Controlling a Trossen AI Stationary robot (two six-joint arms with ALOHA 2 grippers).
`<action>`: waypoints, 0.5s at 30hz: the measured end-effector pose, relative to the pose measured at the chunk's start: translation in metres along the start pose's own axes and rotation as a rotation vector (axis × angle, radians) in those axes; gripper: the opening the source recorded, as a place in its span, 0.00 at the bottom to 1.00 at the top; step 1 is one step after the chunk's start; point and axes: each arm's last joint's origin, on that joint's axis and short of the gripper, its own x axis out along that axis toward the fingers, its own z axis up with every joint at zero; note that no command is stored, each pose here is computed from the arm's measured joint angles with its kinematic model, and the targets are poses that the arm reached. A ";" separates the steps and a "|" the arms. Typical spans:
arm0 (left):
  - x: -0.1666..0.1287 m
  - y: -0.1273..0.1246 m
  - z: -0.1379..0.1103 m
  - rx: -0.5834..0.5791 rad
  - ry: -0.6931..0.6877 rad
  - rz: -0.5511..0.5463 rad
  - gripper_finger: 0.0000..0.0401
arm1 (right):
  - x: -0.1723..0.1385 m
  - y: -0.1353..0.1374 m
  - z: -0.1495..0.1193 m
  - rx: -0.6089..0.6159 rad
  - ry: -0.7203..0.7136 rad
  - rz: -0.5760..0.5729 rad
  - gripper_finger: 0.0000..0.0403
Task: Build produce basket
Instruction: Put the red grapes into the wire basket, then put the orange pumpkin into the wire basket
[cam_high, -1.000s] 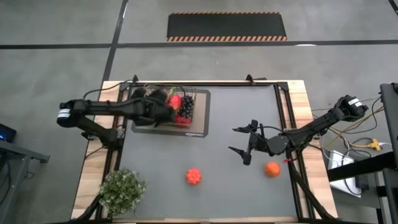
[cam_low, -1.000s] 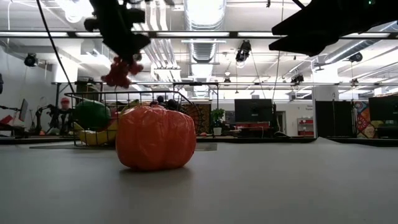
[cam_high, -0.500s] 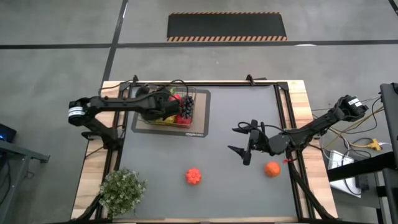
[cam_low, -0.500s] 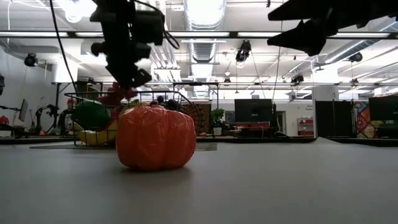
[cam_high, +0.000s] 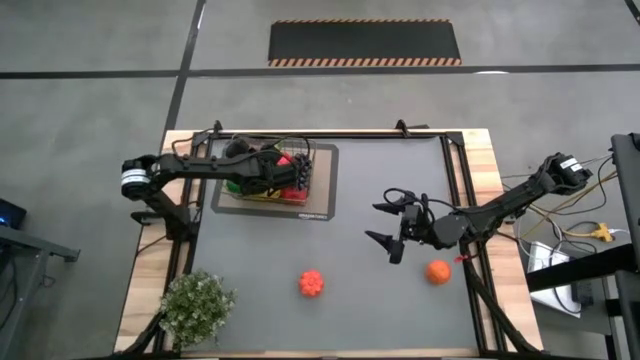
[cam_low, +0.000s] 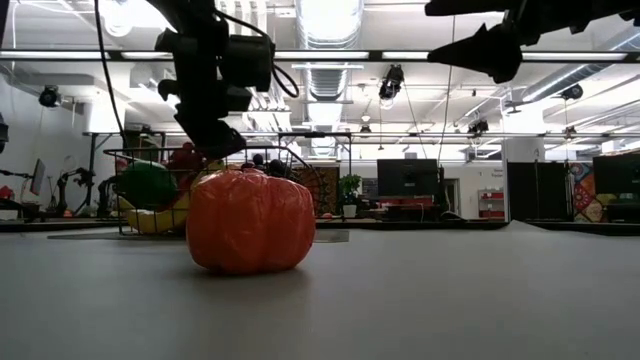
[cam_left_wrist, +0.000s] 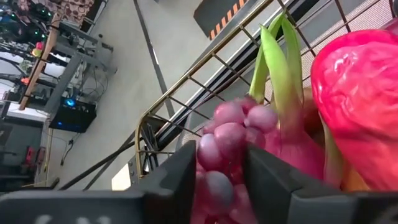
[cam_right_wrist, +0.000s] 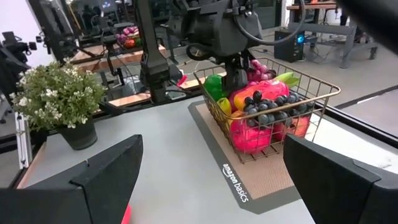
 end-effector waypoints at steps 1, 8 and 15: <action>0.000 0.000 0.000 0.002 0.000 0.000 0.29 | 0.000 0.000 0.000 0.006 -0.001 -0.007 0.92; -0.002 0.001 0.003 0.043 -0.006 -0.004 0.47 | 0.000 0.000 0.000 0.044 -0.001 -0.008 0.92; -0.009 0.009 0.007 0.086 -0.029 -0.016 0.54 | 0.001 0.000 -0.002 0.040 0.006 -0.005 0.92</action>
